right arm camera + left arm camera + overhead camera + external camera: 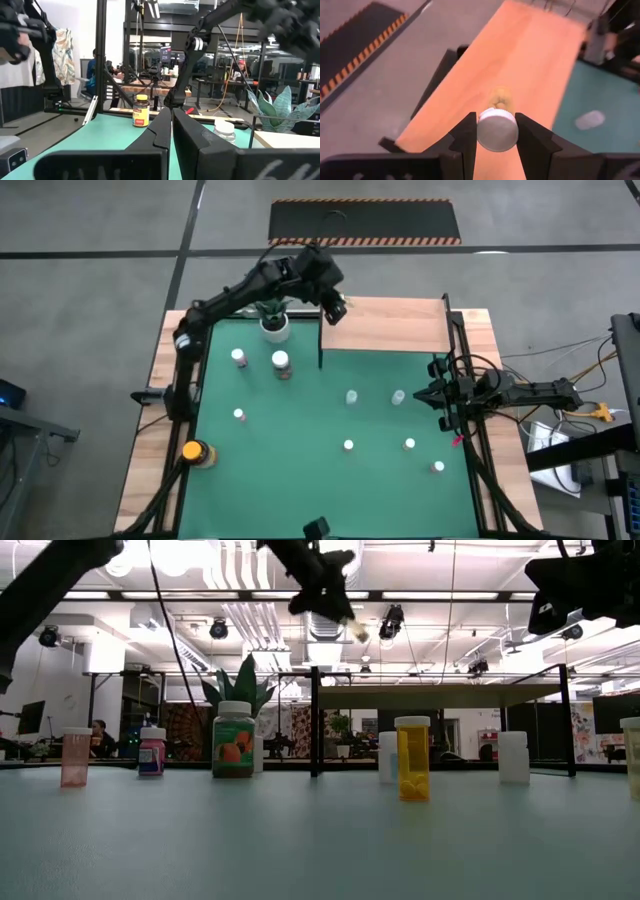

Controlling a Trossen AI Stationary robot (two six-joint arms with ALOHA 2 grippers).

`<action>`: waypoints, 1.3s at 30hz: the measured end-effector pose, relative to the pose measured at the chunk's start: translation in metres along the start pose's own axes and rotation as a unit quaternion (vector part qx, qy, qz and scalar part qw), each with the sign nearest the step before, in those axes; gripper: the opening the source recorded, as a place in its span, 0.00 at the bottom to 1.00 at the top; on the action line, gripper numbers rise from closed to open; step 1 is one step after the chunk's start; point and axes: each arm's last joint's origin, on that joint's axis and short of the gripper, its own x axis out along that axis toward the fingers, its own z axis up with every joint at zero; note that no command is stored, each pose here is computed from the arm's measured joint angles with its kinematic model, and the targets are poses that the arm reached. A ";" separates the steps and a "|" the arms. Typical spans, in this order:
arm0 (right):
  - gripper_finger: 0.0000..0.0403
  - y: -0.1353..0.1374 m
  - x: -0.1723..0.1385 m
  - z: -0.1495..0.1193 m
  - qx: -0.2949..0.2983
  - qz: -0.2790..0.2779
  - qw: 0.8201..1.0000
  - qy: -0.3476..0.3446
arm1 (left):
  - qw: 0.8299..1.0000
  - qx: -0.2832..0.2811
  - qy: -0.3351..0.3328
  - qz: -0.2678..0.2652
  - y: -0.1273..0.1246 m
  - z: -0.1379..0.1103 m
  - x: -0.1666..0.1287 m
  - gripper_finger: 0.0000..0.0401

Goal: Pick and place medicine bottles onto shelf by color
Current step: Put the left yellow pill bottle on the shelf

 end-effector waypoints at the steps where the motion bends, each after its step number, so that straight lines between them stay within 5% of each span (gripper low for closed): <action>1: 0.03 0.000 0.000 0.000 0.000 0.000 1.000 0.000 | 1.000 0.004 0.009 0.001 0.002 -0.002 0.007 0.24; 14: 0.03 0.000 0.000 0.000 0.000 -0.001 1.000 0.001 | 0.994 0.009 0.105 0.003 0.003 -0.027 0.060 0.27; 39: 0.03 0.000 0.000 0.000 -0.010 0.000 1.000 0.001 | 0.994 0.022 0.104 -0.002 -0.003 -0.028 0.062 0.34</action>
